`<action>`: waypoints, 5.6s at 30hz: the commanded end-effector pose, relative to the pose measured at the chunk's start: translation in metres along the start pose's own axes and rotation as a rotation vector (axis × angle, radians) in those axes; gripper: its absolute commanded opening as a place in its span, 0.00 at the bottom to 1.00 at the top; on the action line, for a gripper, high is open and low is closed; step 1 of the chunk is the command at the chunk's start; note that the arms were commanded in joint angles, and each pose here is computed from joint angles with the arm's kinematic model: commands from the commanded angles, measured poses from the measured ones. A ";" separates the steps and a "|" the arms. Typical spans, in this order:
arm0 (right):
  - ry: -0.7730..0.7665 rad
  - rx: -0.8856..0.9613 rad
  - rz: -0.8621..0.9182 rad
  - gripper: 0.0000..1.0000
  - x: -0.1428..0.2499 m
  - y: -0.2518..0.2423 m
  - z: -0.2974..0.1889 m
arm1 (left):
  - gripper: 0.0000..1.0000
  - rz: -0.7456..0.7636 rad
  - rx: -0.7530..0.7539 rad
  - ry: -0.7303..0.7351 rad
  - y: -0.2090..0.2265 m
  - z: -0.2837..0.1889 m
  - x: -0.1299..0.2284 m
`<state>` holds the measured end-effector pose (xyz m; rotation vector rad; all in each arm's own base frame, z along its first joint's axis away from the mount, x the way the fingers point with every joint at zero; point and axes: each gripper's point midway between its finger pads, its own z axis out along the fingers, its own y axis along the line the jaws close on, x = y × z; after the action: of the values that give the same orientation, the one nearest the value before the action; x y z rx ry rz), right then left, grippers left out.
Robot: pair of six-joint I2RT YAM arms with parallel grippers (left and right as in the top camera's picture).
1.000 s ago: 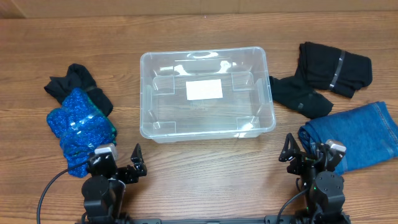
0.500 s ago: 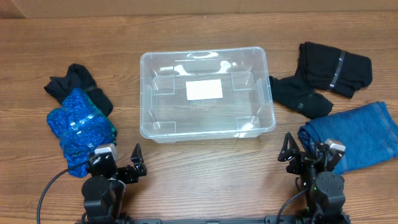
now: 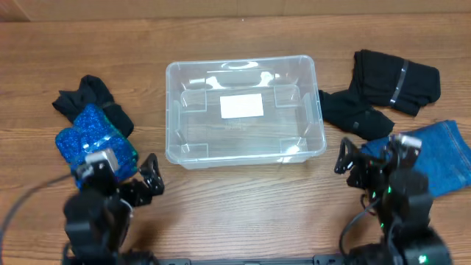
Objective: Pack container
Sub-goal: 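Reach the left gripper to the blue sparkly garment and grasp it, then carry the blue garment into the bin's left side and release, then grasp the black sock on the left with the left gripper, then place the black sock in the bin beside the blue garment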
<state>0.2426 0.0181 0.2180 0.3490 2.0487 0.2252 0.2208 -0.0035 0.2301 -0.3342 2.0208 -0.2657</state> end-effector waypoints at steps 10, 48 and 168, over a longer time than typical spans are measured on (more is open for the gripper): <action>0.262 0.239 -0.144 1.00 -0.058 0.004 0.002 | 1.00 0.063 0.031 0.520 -0.039 0.019 -0.034; 0.271 0.275 -0.119 1.00 -0.059 -0.007 0.005 | 0.04 -0.584 -0.211 0.944 0.199 0.142 0.095; 0.299 0.246 -0.115 1.00 -0.053 -0.002 0.006 | 0.07 0.250 0.642 0.722 -0.287 0.171 0.071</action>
<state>0.2692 -0.0023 0.2478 0.3648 2.4179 -0.0667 0.3753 -0.2903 0.2070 0.4855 2.4537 -0.9405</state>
